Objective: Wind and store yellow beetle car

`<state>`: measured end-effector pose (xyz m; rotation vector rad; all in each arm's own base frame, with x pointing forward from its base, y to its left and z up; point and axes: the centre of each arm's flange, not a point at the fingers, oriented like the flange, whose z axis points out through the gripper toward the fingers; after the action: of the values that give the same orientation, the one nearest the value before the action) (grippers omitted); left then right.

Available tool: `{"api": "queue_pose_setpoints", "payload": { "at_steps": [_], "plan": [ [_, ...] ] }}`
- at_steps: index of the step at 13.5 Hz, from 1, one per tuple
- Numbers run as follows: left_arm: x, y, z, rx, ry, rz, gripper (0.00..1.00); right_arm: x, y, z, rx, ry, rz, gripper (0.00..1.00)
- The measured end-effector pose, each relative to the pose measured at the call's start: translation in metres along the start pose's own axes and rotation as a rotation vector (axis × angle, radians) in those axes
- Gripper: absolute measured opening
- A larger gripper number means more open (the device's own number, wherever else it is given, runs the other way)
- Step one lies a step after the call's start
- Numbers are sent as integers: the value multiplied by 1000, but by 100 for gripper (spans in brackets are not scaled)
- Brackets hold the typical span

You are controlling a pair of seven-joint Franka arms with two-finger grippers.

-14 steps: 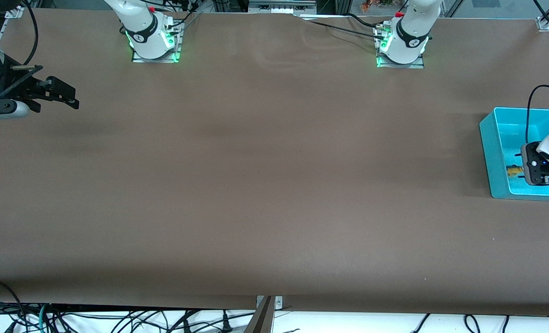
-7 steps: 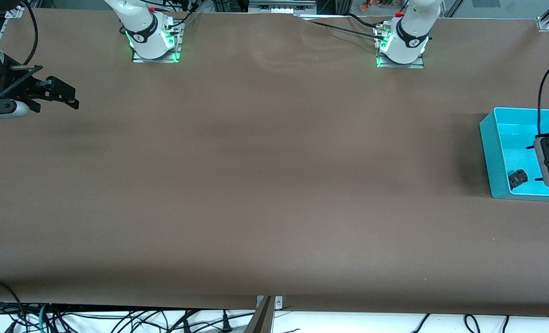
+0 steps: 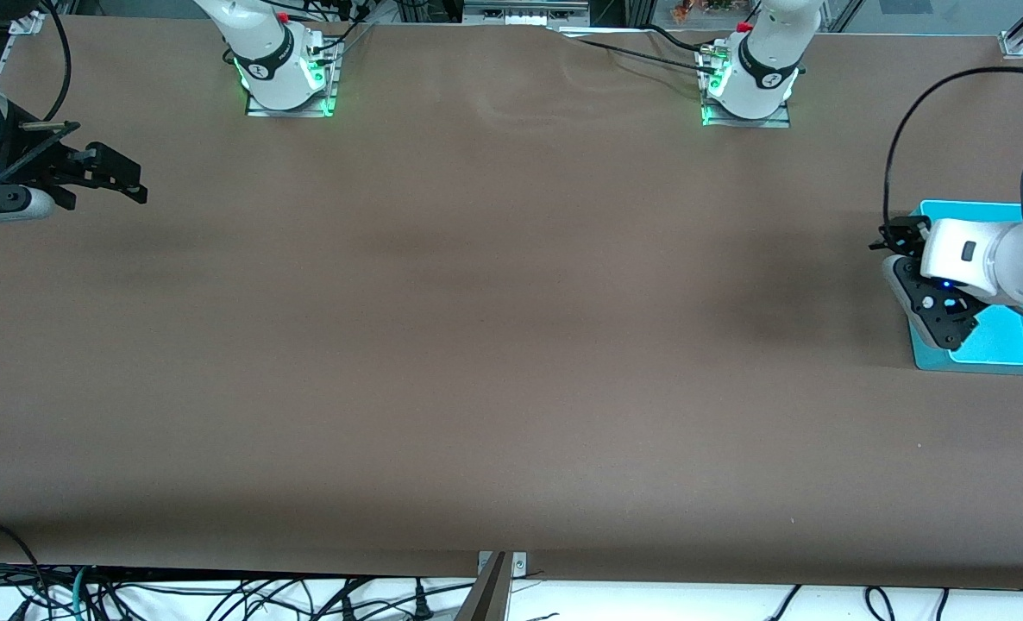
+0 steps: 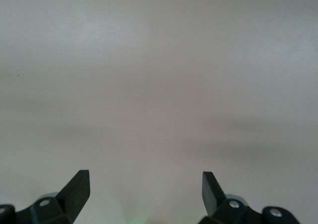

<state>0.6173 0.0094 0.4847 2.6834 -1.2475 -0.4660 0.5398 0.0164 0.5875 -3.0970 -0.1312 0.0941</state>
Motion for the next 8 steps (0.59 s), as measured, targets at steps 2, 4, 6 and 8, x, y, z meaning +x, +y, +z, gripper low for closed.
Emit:
{"api": "queue_pose_setpoints", "payload": {
  "at_steps": [2,4,6,8],
  "plan": [
    [17,33,-22,34,5,-136,100,0,-1,0,0,1,1,100],
    [40,64,-32,98,-13,-230,100,0,-3,-1,0,3,-2,100],
    [59,84,-41,122,43,-295,100,0,-3,-3,0,7,-2,100],
    [49,76,-47,122,130,-377,100,1,-3,-4,0,8,-1,100]
  ]
}}
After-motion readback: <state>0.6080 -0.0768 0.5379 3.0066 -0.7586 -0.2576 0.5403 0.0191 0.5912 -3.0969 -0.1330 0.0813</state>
